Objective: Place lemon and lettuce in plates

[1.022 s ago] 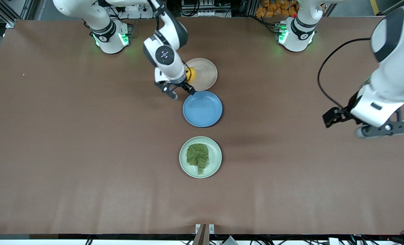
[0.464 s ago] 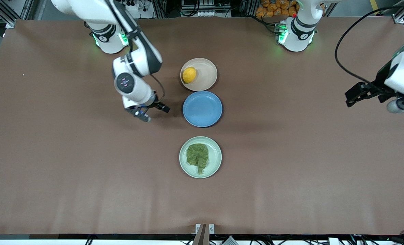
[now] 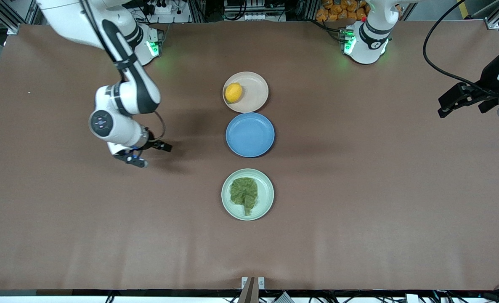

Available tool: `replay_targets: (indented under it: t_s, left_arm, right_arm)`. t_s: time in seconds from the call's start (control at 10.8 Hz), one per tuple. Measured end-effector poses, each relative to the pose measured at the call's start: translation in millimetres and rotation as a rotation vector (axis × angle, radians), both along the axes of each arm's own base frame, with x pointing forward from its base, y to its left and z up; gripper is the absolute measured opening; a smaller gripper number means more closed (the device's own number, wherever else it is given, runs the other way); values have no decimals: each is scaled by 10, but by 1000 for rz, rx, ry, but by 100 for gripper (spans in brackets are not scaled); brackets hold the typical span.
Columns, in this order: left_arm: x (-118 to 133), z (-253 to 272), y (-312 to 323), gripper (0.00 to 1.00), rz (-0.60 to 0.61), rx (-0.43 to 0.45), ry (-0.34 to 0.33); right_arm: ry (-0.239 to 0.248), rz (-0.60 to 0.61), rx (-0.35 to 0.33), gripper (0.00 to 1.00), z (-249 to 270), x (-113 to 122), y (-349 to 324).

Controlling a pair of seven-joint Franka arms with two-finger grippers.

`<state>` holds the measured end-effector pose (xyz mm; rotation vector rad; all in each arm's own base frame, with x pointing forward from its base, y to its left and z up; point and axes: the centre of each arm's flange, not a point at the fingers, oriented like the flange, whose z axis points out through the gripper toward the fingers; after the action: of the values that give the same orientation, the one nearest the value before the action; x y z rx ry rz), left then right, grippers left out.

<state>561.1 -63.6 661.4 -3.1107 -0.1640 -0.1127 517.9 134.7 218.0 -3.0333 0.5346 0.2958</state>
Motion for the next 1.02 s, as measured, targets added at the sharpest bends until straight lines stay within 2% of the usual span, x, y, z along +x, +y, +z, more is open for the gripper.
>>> replay_targets:
  t_s: [0.28,0.56,1.02]
  left_arm:
    - [-19,2,-46,100,-16,-12,8]
    - [-48,-8,-76,100,-19,-34,27]
    - [-57,-40,-105,100,-26,-33,39]
  right_arm:
    - [-8,115,-76,100,-56,70,-652]
    - [-15,186,-61,100,-54,121,-1434]
    - [-26,220,-54,100,-31,135,-1451]
